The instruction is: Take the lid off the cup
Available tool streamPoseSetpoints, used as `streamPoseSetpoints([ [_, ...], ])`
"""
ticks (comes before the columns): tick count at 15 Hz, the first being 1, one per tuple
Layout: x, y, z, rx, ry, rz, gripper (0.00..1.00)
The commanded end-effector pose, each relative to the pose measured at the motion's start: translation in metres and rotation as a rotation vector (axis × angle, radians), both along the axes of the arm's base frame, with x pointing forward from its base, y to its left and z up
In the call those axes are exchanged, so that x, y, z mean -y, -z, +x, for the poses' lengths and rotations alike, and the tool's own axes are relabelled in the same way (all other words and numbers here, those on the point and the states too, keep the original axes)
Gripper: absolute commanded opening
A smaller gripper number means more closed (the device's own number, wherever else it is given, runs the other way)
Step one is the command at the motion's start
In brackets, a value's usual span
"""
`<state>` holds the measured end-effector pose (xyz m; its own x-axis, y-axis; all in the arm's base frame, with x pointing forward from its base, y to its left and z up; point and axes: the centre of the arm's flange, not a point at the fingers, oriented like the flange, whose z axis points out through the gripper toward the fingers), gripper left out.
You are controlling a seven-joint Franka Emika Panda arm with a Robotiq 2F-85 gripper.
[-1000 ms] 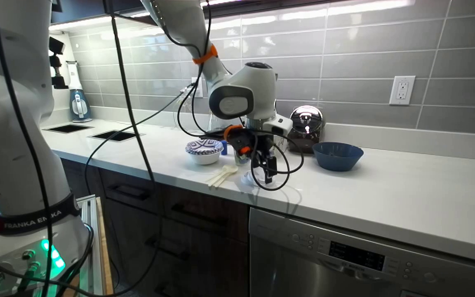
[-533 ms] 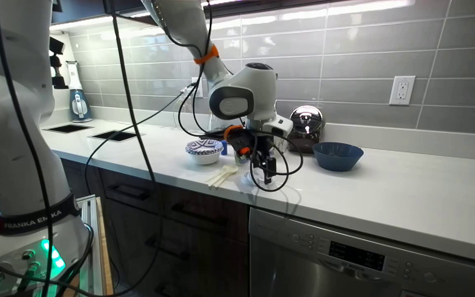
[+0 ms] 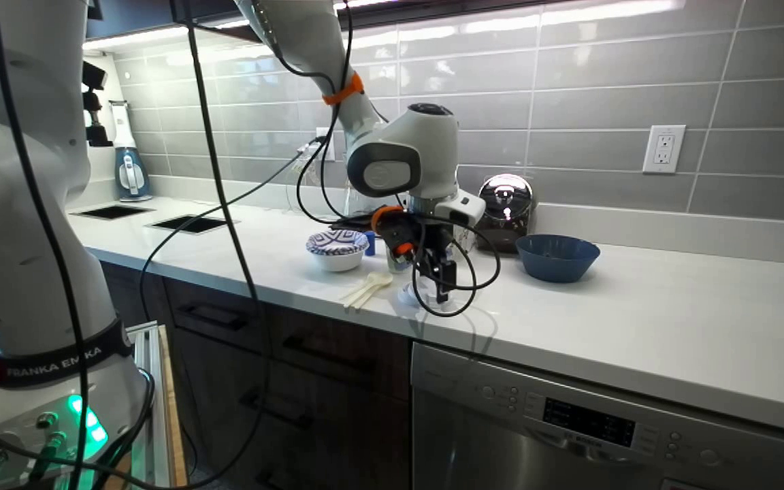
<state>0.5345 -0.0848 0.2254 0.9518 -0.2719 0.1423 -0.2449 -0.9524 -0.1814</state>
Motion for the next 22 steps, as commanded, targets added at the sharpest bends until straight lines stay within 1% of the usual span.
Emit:
streamPoseSetpoints([
  [1, 0.002, 0.000, 0.003, -0.002, 0.018, 0.025, 0.85],
  [2, 0.002, 0.000, 0.002, -0.001, 0.019, 0.026, 0.86],
  [3, 0.002, -0.001, 0.001, 0.000, 0.019, 0.025, 0.85],
  [6, 0.001, -0.006, -0.005, 0.006, 0.017, 0.023, 0.87],
  [11, -0.006, -0.017, -0.018, 0.024, 0.004, 0.018, 0.84],
  [17, -0.013, -0.017, -0.042, 0.045, -0.008, -0.022, 0.83],
  [22, -0.033, -0.015, -0.054, 0.081, -0.066, -0.051, 0.85],
])
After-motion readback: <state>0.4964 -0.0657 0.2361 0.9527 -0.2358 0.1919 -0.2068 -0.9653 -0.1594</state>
